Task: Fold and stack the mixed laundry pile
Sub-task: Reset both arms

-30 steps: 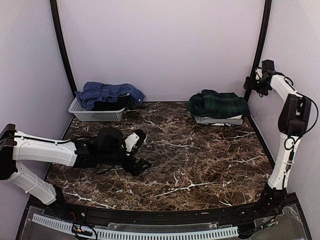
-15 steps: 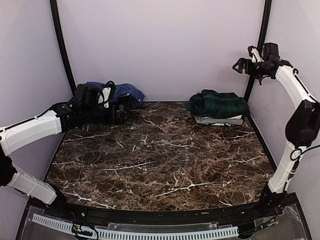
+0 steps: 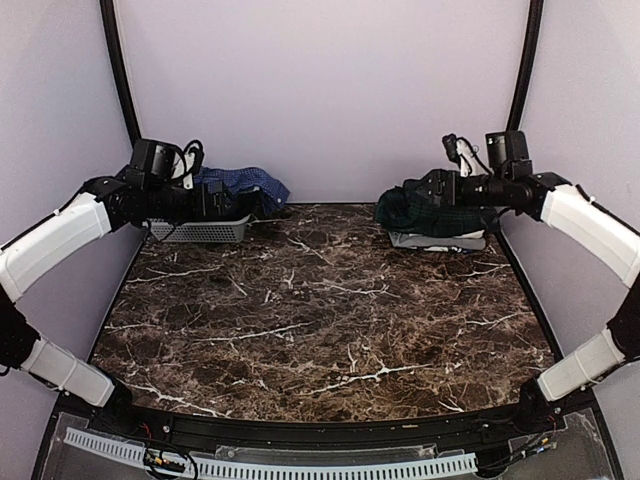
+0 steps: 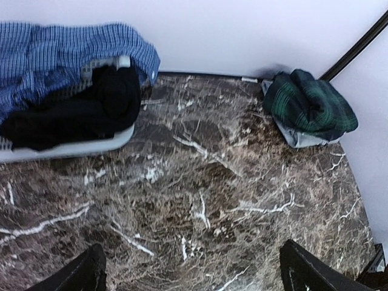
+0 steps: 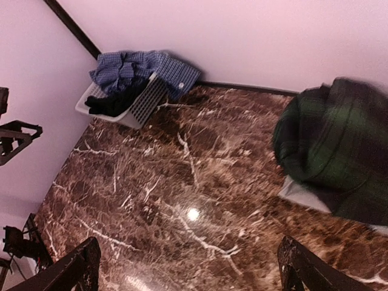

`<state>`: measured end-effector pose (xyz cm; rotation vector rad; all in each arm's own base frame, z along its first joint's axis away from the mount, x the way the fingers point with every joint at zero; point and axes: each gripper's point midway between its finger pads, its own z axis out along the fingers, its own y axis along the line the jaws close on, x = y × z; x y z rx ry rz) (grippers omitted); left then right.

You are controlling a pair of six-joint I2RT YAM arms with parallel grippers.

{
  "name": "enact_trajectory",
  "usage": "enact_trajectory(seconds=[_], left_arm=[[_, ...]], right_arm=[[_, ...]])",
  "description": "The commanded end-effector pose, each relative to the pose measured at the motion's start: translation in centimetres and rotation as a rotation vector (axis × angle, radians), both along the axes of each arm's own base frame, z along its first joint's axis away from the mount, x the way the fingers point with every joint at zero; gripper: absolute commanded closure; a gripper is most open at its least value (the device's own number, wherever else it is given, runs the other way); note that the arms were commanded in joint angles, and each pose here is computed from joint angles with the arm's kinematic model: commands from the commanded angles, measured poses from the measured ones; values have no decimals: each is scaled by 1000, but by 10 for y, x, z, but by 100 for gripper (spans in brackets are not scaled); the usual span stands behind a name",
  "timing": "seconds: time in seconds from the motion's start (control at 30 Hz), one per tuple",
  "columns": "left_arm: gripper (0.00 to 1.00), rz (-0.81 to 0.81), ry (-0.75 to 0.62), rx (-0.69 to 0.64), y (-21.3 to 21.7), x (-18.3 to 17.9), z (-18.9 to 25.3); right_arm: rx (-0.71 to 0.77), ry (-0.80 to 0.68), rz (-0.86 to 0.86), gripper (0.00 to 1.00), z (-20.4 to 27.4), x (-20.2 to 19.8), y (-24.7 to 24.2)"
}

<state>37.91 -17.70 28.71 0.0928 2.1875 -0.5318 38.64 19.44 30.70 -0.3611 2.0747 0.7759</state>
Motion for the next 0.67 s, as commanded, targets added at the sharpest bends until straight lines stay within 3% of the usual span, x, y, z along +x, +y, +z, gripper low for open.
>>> enact_trajectory(seconds=[0.0, 0.27, 0.63], left_arm=[[1, 18, 217, -20, 7, -38, -76], [1, 117, 293, -30, 34, -82, -136], [1, 94, 290, -110, 24, -84, -135]], right_arm=[[38, 33, 44, 1, -39, -32, 31], [78, 107, 66, 2, -101, -84, 35], [56, 121, 40, 1, -116, -91, 28]])
